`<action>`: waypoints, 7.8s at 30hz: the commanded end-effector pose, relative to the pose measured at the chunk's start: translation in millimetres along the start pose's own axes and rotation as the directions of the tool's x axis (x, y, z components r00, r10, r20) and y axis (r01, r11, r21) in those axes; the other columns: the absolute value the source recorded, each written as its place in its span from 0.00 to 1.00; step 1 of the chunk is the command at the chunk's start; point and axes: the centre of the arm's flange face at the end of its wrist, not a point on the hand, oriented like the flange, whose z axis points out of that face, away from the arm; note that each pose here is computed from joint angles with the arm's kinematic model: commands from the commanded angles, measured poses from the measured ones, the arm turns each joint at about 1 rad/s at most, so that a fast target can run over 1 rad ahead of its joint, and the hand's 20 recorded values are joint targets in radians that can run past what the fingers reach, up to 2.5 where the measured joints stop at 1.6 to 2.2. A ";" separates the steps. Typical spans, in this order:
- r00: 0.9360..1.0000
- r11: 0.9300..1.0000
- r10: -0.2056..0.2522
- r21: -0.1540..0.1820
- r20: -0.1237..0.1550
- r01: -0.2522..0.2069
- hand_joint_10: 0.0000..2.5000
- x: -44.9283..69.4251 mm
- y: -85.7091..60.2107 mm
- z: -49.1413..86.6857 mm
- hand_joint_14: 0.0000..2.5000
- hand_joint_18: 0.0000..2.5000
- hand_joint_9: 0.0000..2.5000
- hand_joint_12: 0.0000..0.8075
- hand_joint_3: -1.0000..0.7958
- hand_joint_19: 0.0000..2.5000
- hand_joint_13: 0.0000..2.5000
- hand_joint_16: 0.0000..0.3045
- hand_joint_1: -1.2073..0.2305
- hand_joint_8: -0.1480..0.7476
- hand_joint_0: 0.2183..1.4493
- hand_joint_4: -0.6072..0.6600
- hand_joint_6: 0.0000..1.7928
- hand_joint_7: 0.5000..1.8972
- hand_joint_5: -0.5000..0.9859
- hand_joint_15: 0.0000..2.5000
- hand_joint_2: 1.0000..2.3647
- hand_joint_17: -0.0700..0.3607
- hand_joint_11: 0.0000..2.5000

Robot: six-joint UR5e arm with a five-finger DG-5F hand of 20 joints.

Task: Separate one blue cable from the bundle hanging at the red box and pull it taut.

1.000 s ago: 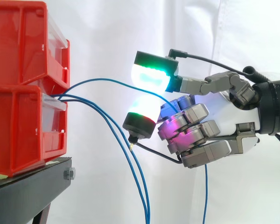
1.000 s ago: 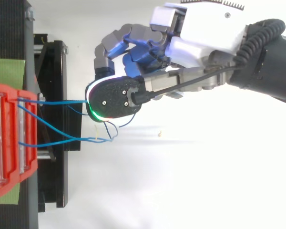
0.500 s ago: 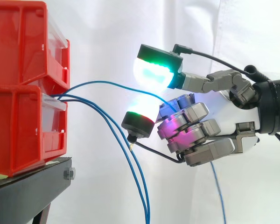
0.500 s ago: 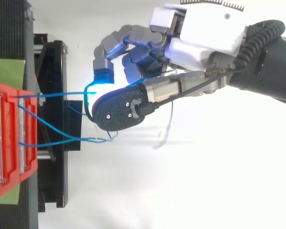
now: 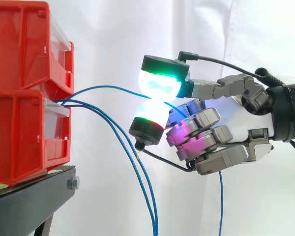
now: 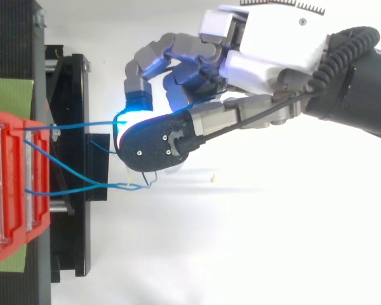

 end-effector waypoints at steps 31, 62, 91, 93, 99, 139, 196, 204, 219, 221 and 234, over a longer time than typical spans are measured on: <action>0.997 0.997 -0.067 -0.043 0.027 0.069 0.98 -6.0 3.6 5.4 1.00 0.61 0.30 0.49 0.28 0.83 0.37 0.15 0.54 0.59 0.25 0.68 0.51 0.42 0.20 0.55 0.00 0.40 0.53; 0.992 0.993 -0.093 -0.062 0.079 0.098 0.91 -5.6 1.6 8.5 1.00 0.58 0.32 0.46 0.28 0.87 0.36 0.14 0.57 0.56 0.29 0.65 0.50 0.44 0.21 0.56 0.00 0.38 0.55; 0.992 0.994 -0.086 -0.066 0.087 0.092 0.91 0.0 2.6 8.1 1.00 0.60 0.33 0.48 0.28 0.88 0.38 0.14 0.51 0.57 0.29 0.67 0.50 0.45 0.21 0.57 0.00 0.39 0.57; 0.992 0.994 -0.086 -0.066 0.088 0.092 0.90 0.9 2.6 7.9 1.00 0.60 0.33 0.48 0.28 0.88 0.38 0.14 0.47 0.57 0.30 0.67 0.50 0.45 0.21 0.58 0.00 0.38 0.57; 0.992 0.994 -0.086 -0.066 0.094 0.092 0.89 0.3 2.6 7.9 1.00 0.59 0.33 0.47 0.32 0.87 0.38 0.13 0.37 0.56 0.34 0.67 0.50 0.48 0.21 0.58 0.01 0.38 0.58; 0.992 0.994 -0.085 -0.066 0.091 0.091 0.88 2.6 2.0 7.5 1.00 0.58 0.33 0.49 0.53 0.87 0.37 0.14 0.34 0.56 0.37 0.58 0.52 0.59 0.22 0.60 0.02 0.38 0.60; 0.992 0.992 -0.100 -0.067 0.074 0.105 1.00 -0.3 -54.6 -6.6 1.00 0.57 0.27 0.51 0.47 0.86 0.34 0.14 0.38 0.59 0.40 0.60 0.53 0.54 0.20 0.58 0.02 0.39 0.56; 0.992 0.992 -0.100 -0.065 0.074 0.105 1.00 -0.3 -55.8 -6.4 1.00 0.57 0.27 0.51 0.47 0.86 0.34 0.14 0.38 0.60 0.40 0.60 0.53 0.54 0.20 0.58 0.02 0.39 0.57; 0.992 0.992 -0.100 -0.067 0.074 0.105 1.00 -0.3 -54.6 -6.6 1.00 0.58 0.27 0.51 0.47 0.86 0.34 0.14 0.38 0.60 0.40 0.60 0.53 0.54 0.20 0.58 0.02 0.39 0.58; 0.992 0.992 -0.100 -0.067 0.074 0.105 1.00 -0.3 -54.6 -6.6 1.00 0.58 0.27 0.51 0.47 0.86 0.34 0.14 0.38 0.59 0.40 0.60 0.53 0.54 0.20 0.59 0.02 0.39 0.57; 0.992 0.992 -0.100 -0.067 0.074 0.105 1.00 -0.1 -55.0 -6.1 1.00 0.58 0.27 0.51 0.48 0.87 0.34 0.14 0.38 0.59 0.40 0.59 0.53 0.54 0.20 0.59 0.02 0.39 0.58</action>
